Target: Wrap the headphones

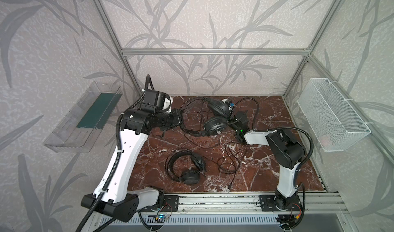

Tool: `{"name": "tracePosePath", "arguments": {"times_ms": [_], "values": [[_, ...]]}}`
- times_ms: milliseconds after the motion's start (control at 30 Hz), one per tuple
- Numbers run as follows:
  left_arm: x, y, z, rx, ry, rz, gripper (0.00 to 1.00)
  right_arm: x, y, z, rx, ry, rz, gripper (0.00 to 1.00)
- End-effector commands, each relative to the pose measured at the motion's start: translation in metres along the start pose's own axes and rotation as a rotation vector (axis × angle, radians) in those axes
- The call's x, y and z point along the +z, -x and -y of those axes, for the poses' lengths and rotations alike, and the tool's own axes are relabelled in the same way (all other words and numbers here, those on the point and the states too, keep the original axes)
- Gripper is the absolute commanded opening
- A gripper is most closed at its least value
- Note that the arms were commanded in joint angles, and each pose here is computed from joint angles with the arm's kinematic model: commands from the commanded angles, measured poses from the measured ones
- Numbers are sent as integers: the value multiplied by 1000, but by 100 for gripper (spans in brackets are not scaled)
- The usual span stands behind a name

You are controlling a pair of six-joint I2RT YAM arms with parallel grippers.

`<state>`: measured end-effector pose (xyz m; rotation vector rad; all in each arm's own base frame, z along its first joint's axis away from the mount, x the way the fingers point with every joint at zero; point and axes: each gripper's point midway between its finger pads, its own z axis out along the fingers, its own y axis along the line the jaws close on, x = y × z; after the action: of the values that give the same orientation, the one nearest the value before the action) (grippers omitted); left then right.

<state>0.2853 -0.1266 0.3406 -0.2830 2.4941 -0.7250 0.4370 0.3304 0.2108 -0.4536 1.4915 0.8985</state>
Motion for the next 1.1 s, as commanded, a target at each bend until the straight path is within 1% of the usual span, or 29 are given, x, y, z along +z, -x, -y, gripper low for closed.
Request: {"name": "tracePosePath", "arguments": {"times_ms": [0, 100, 200, 367, 533, 633, 800, 933, 1000, 1067], "values": [[-14, 29, 19, -5, -39, 98, 0, -12, -3, -9, -9, -26, 18, 0], [-8, 41, 10, -44, 21, 125, 0, -20, -12, -23, 8, -10, 19, 0], [-1, 53, 5, -112, 28, 151, 0, -26, -22, -41, 1, 13, 11, 0], [8, 64, 6, -209, 2, 167, 0, -32, -35, -68, -41, 53, -30, 0], [11, 69, 14, -256, -43, 165, 0, -31, -57, -70, -20, 56, -71, 0], [9, 69, 17, -282, -58, 163, 0, -28, -64, -72, -1, 61, -73, 0], [5, 65, 27, -291, -89, 163, 0, -18, -68, -83, -11, 85, -75, 4], [2, 63, 34, -284, -95, 162, 0, -16, -66, -80, -21, 67, -68, 6], [0, 63, 37, -272, -86, 165, 0, -15, -65, -79, -24, 61, -62, 8], [-2, 61, 39, -253, -62, 164, 0, -14, -63, -80, -19, 66, -55, 8]]}}
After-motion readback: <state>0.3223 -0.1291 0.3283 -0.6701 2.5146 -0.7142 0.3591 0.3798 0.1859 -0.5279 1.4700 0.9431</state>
